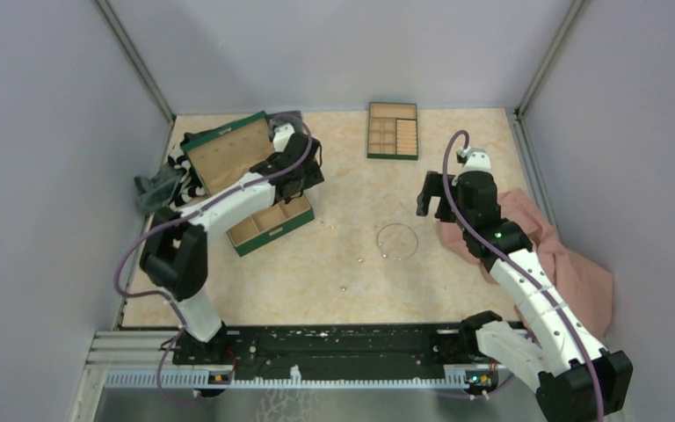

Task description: Organize the mixed jewelry

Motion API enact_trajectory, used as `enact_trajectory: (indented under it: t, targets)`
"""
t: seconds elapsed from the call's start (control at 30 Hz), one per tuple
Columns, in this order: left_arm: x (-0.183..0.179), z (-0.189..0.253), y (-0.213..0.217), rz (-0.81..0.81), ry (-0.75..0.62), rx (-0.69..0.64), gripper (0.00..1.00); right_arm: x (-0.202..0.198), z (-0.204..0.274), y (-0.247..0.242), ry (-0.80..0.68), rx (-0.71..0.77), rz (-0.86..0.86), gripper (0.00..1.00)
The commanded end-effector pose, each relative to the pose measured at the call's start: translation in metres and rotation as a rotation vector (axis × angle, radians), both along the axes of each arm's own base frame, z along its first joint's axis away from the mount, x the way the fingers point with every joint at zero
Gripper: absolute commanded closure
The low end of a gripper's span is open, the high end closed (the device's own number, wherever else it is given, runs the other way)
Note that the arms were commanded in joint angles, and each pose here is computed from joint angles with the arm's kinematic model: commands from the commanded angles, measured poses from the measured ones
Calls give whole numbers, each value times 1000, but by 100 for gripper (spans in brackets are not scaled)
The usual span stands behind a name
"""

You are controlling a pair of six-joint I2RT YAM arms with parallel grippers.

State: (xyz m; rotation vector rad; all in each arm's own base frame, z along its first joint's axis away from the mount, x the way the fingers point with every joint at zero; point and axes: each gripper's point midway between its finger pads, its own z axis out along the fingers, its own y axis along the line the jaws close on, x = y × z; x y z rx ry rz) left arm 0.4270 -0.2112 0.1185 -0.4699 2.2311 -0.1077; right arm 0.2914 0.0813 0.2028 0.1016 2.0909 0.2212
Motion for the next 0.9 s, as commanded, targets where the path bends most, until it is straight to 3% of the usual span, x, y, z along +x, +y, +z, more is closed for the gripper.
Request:
enact_trajectory:
  t: [0.0, 0.13, 0.37, 0.5, 0.7, 0.87]
  targets:
    - [-34, 56, -27, -209, -96, -79, 31, 11, 13, 5, -55, 21, 4, 2]
    - [-71, 75, -41, -410, -198, -141, 27, 19, 6, 4, -69, 35, -28, 2]
    - [-131, 48, -36, -676, -217, -130, 20, 25, -16, 2, -10, 28, -66, 2]
    - [-152, 35, -28, -726, -191, -122, 14, 27, -36, 5, 48, 37, -80, 3]
    - [-161, 54, -30, -787, -250, -140, 1, 34, -52, 9, 117, 32, -90, 4]
    - [-154, 87, -29, -765, -324, -141, 1, 45, -59, -6, 202, 47, -292, 1]
